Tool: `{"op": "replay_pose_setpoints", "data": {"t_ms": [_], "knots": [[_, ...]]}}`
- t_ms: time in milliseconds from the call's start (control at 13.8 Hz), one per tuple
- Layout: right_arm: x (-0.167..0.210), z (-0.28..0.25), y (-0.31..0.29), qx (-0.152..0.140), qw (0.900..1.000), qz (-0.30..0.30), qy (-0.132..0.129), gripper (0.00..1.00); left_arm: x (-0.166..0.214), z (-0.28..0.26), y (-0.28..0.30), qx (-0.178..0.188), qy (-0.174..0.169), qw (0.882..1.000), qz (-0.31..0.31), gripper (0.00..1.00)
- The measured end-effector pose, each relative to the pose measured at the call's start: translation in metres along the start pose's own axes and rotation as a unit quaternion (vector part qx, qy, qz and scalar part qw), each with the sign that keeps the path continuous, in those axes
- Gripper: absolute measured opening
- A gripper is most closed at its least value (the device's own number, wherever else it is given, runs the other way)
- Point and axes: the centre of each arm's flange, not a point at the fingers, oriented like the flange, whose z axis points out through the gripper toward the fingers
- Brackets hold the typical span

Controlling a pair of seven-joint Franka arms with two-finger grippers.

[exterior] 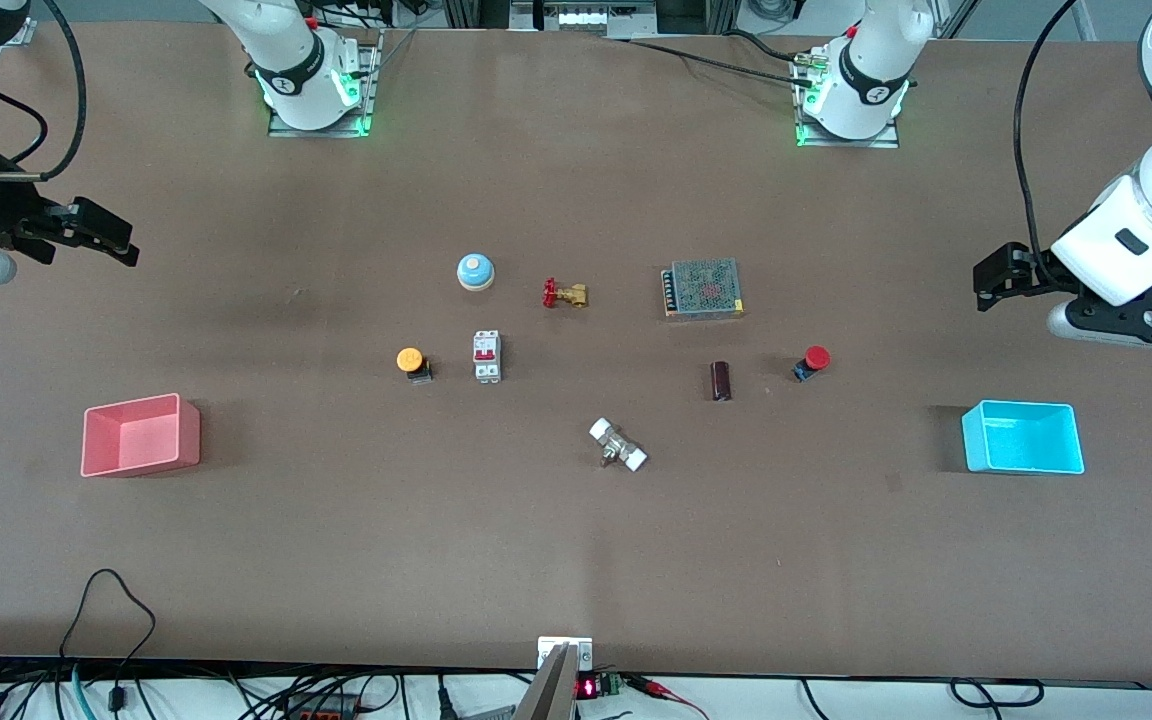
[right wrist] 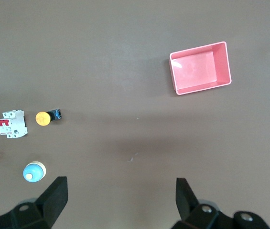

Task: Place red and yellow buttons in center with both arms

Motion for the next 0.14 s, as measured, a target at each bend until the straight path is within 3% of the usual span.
{"op": "replay_pose_setpoints", "data": {"t_ms": [144], "knots": [[0.0000, 0.0000, 0.0001, 0.000, 1.000, 0.000, 0.000, 1.00, 0.0000, 0.0006, 0.0001, 0.000, -0.001, 1.000, 0.000, 1.00]]}}
